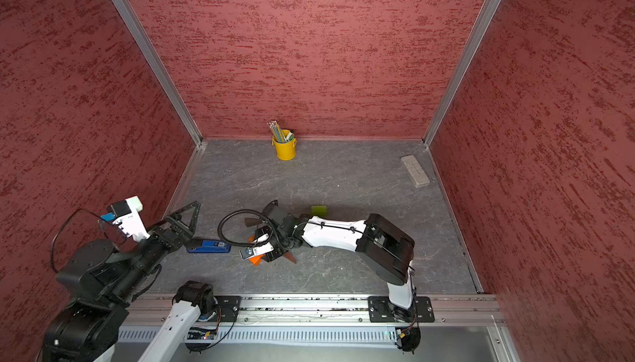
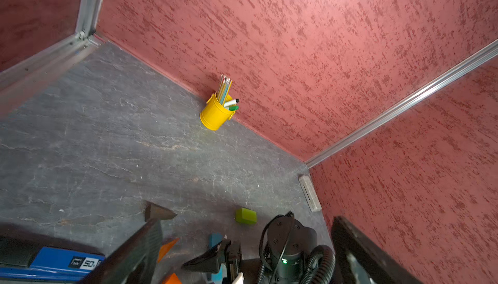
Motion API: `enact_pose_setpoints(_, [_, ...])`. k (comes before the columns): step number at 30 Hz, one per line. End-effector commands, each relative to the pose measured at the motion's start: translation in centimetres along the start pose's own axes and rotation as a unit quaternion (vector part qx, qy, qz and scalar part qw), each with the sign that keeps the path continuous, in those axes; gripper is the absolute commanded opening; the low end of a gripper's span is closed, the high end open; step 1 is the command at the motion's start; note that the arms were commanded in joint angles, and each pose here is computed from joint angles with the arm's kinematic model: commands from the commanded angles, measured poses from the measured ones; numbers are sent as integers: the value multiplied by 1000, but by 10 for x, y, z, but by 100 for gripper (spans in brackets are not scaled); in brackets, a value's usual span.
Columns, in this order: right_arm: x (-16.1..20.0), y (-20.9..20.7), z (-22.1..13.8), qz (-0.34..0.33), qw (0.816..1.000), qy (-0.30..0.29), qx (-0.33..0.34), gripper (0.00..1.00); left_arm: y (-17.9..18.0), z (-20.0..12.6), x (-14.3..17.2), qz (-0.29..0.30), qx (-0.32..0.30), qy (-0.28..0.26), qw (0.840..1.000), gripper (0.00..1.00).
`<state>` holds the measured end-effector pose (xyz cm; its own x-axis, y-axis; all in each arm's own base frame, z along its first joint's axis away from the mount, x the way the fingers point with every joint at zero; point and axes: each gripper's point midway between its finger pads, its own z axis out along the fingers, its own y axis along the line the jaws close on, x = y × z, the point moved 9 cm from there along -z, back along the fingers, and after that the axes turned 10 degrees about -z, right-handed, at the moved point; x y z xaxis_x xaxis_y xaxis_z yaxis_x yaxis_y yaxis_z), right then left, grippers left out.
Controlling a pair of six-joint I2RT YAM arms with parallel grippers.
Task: Assemble a small pinwheel with building blocks
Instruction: Pick up the building block from the center of the board.
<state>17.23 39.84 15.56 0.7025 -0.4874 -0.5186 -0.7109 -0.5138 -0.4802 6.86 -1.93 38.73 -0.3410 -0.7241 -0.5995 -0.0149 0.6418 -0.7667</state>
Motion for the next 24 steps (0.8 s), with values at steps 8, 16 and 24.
enact_pose_setpoints(8, [4,5,23,-23,999,18,-30,67,6,-13,15,-106,-100,117,982,100])
enact_pose_setpoints(16, [10,3,36,-27,999,34,-32,66,4,-32,16,-134,-153,149,968,100])
enact_pose_setpoints(24, [12,2,45,-30,998,41,-49,64,9,-29,21,-134,-139,144,971,100])
